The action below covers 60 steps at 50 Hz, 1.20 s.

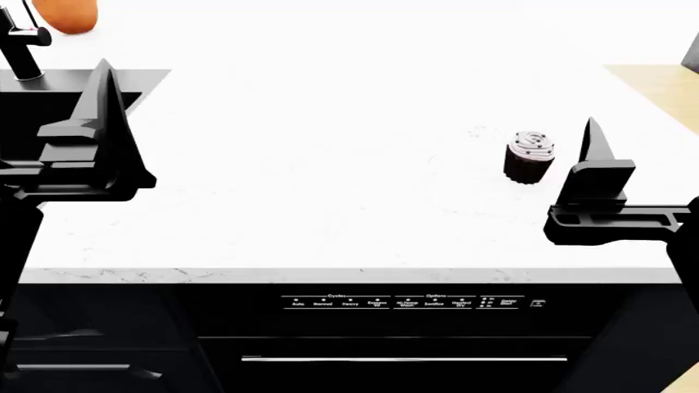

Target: Pick up the bowl with donut and place it on the tray. Pick up the cupcake and place it on the tray.

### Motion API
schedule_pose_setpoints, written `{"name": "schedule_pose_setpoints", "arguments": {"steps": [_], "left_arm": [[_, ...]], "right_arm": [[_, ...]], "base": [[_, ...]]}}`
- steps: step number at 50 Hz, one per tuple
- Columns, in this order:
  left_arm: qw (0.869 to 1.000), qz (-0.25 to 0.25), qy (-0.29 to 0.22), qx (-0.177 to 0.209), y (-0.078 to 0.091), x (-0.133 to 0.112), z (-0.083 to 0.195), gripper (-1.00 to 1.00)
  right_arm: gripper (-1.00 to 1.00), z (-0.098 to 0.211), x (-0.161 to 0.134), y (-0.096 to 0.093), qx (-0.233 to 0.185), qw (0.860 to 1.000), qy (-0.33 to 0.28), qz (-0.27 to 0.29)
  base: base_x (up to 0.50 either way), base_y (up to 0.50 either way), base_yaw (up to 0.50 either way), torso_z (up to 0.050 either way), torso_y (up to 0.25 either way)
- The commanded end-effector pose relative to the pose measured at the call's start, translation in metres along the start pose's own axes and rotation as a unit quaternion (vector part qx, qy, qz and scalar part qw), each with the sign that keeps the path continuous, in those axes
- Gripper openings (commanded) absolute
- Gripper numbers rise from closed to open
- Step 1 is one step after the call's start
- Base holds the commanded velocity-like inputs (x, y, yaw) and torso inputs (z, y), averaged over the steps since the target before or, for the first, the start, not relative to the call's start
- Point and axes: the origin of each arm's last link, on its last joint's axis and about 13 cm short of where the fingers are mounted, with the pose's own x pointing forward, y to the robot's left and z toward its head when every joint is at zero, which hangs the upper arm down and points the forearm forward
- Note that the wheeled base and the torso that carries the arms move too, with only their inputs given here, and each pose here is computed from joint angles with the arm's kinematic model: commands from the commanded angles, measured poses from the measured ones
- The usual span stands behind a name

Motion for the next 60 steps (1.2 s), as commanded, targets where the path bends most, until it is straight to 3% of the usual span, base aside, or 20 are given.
{"name": "schedule_pose_setpoints", "arguments": {"steps": [1, 33, 45, 60], "left_arm": [[1.000, 0.000, -0.001, 0.001, 0.000, 0.000, 0.001, 1.00], [1.000, 0.001, 0.003, -0.001, 0.002, -0.001, -0.004, 1.00], [1.000, 0.003, 0.007, -0.008, 0.003, 0.002, -0.008, 1.00], [1.000, 0.002, 0.014, -0.008, 0.003, 0.004, -0.014, 1.00]], "right_arm": [[1.00, 0.000, 0.001, 0.001, -0.005, 1.000, 0.004, 0.002], [1.00, -0.006, -0.002, 0.001, -0.014, 1.000, 0.016, 0.000], [1.00, -0.019, -0.001, -0.004, -0.005, 0.995, 0.091, 0.032], [1.00, -0.036, 0.016, -0.003, 0.027, 0.989, 0.142, -0.011]], "base": [[0.25, 0.00, 0.00, 0.000, 0.000], [0.23, 0.00, 0.00, 0.000, 0.001], [0.00, 0.00, 0.00, 0.000, 0.000], [0.00, 0.00, 0.00, 0.000, 0.000]]}}
